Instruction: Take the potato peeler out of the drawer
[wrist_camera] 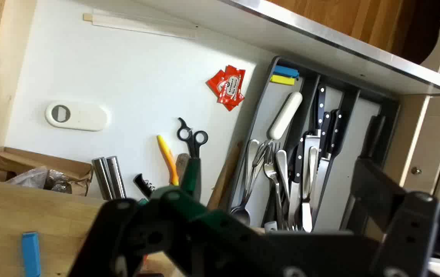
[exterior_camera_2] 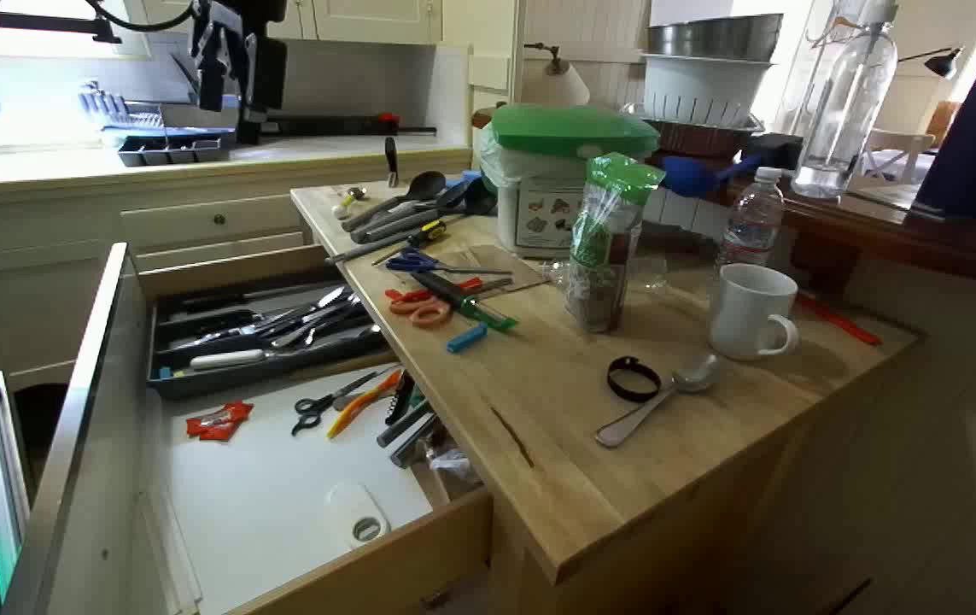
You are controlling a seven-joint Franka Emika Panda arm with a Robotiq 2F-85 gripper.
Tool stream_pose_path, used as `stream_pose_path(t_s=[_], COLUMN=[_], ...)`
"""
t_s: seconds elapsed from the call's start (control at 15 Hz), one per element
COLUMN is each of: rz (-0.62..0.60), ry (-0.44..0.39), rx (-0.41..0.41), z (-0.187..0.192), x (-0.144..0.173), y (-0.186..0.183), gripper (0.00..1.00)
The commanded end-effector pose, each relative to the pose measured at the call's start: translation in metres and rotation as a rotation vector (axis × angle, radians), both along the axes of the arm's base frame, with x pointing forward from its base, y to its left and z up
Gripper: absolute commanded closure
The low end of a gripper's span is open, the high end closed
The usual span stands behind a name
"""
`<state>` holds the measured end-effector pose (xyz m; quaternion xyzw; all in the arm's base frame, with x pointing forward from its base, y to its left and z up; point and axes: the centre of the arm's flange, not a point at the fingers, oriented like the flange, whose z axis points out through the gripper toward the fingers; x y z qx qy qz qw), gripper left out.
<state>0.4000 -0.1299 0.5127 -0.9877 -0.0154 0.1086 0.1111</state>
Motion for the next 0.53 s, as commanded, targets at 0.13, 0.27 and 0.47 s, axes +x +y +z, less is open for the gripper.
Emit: stream_pose_path(t_s=[0.13, 0.27, 0.47], rz=[0.000, 0.000, 0.004], ry=[0.000, 0.000, 0.002], rx=[0.000, 0.000, -0.006], z=[0.000, 0.000, -0.014], x=[0.000, 0.000, 0.007], y=[0.000, 0.000, 0.007], gripper=[0.00, 0.00, 0.00])
